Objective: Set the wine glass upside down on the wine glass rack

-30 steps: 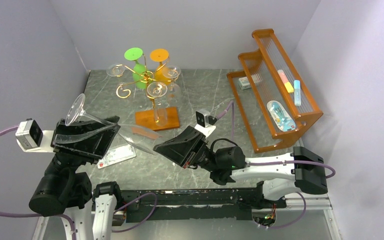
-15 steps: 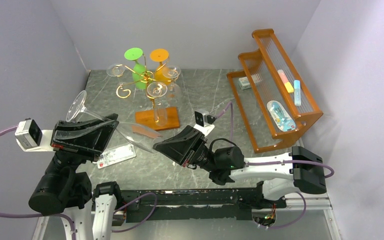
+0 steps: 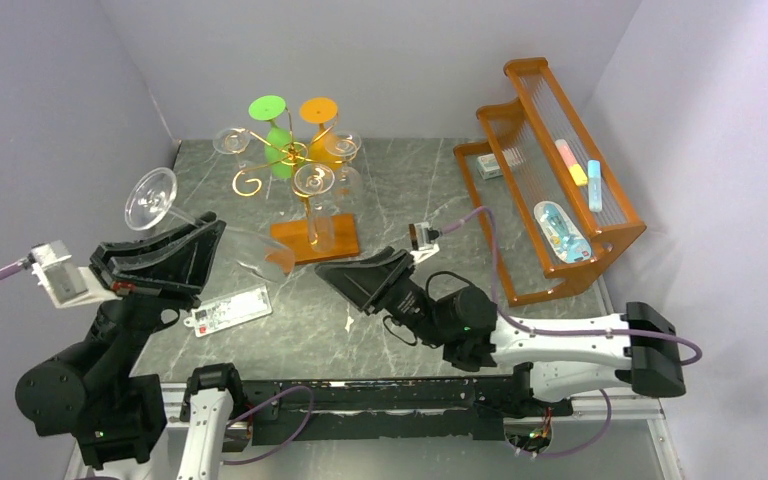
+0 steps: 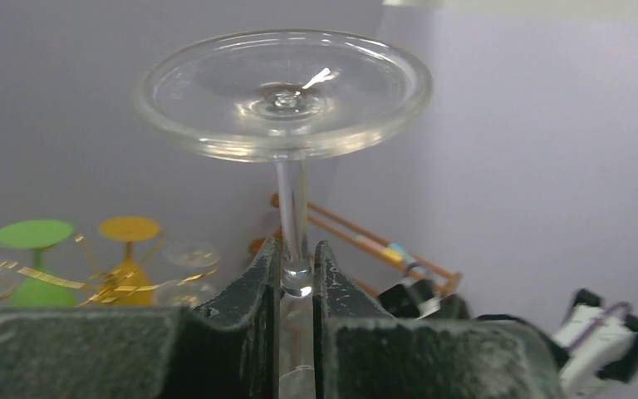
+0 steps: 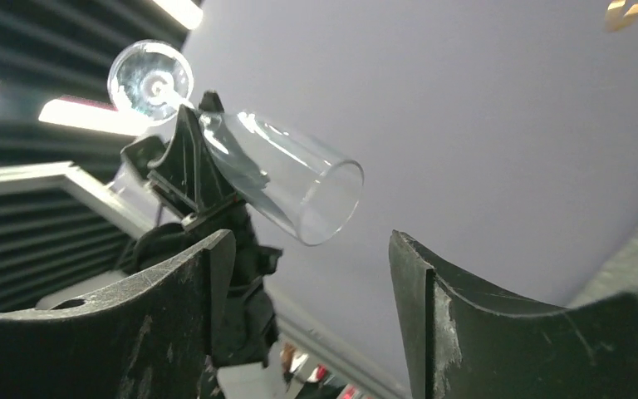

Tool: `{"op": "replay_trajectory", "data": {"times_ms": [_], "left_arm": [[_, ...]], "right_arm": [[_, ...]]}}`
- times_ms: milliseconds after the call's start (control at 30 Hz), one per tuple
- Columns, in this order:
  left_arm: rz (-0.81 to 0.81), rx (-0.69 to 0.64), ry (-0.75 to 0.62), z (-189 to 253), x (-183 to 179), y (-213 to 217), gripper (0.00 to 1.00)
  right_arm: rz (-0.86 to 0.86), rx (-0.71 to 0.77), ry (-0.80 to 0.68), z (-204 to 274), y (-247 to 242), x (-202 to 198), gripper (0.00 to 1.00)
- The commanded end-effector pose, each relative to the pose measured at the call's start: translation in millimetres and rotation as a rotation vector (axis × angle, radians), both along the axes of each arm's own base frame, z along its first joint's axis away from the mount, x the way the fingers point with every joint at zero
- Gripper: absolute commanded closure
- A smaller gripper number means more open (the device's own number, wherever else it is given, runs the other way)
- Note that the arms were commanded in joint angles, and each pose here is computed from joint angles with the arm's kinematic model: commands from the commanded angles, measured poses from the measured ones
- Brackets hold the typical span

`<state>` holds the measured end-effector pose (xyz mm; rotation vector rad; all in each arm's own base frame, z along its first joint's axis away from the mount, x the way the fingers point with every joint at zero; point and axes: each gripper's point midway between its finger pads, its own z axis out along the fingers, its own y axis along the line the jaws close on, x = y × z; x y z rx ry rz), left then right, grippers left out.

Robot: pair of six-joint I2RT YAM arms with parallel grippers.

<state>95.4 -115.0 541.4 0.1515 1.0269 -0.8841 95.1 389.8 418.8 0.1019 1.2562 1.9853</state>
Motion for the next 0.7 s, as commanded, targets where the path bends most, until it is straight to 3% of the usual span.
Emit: {"op": "replay_trajectory", "data": {"times_ms": [0, 267, 567, 667], "left_arm": [[0.172, 0.135, 0.203, -60, 56, 23, 0.95], [0.289, 0.361, 0.259, -107, 87, 40, 0.95], [0.296, 0.497, 0.383, -170, 125, 51, 0.95], [0.21, 0.48, 0.377, -180, 132, 39, 0.95]], "right_arm": [[-0.229, -0.203, 0.168, -43, -18, 43, 0.28], [-0.352, -0.324, 0.196, -68, -48, 56, 0.3], [-0.418, -0.381, 0.198, -85, -75, 61, 0.35], [-0.431, -0.37, 0.198, -85, -84, 61, 0.35]]}}
